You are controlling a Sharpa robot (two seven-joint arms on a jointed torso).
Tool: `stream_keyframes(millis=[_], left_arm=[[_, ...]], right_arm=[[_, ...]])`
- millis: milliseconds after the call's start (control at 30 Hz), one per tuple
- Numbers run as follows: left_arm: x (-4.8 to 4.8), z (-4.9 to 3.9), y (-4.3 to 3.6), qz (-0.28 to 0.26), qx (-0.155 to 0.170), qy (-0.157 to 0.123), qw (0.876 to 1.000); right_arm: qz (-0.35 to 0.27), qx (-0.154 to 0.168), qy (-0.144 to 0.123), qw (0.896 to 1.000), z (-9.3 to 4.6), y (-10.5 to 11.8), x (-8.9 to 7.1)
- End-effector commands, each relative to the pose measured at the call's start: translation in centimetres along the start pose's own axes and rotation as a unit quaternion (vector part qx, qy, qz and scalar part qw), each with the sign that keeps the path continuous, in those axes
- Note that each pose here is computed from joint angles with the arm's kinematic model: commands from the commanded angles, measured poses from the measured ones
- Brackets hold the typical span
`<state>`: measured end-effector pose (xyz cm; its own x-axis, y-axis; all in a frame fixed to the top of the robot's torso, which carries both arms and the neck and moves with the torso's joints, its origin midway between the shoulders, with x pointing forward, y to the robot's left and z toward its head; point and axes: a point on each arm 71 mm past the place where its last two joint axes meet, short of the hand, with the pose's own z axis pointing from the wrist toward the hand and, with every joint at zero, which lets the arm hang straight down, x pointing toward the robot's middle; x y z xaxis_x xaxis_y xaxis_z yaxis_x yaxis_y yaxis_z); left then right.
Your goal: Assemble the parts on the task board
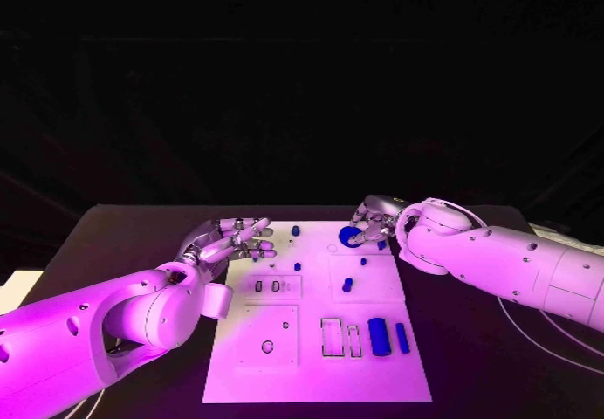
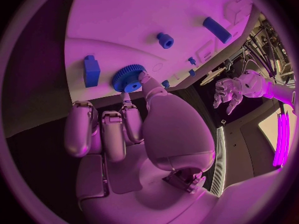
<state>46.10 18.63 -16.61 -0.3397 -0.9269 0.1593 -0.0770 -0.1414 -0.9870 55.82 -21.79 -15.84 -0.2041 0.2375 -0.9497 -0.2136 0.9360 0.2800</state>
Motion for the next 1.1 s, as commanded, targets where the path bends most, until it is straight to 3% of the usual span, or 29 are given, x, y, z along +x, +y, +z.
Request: stream_keyframes(millis=[33, 233, 333, 433, 700, 1100], left_arm=[[0.22, 0.02, -0.11, -0.003, 0.003, 0.010, 1.000], [0.22, 0.03, -0.10, -0.003, 0.003, 0.011, 1.000], [0.23, 0.01, -0.09, -0.004, 0.001, 0.013, 1.000], [0.25, -0.01, -0.08, -0.005, 0.000, 0.014, 1.000], [0.27, -0.03, -0.07, -0.005, -0.001, 0.016, 1.000], [0.25, -0.05, -0.08, -0.005, -0.001, 0.015, 1.000]], right_arm=[[-0.028, -0.001, 0.008, 1.000, -0.1, -0.1, 0.6], [-0.040, -0.031, -0.040, 0.998, -0.5, 0.9, 0.2], [-0.051, -0.064, -0.085, 0.993, -0.8, 1.9, -0.1], [-0.054, -0.079, -0.101, 0.990, -1.0, 2.5, -0.2], [-0.018, -0.102, -0.116, 0.988, -1.4, 4.0, -0.2], [0.001, -0.131, -0.080, 0.988, -0.9, 8.7, 1.1]])
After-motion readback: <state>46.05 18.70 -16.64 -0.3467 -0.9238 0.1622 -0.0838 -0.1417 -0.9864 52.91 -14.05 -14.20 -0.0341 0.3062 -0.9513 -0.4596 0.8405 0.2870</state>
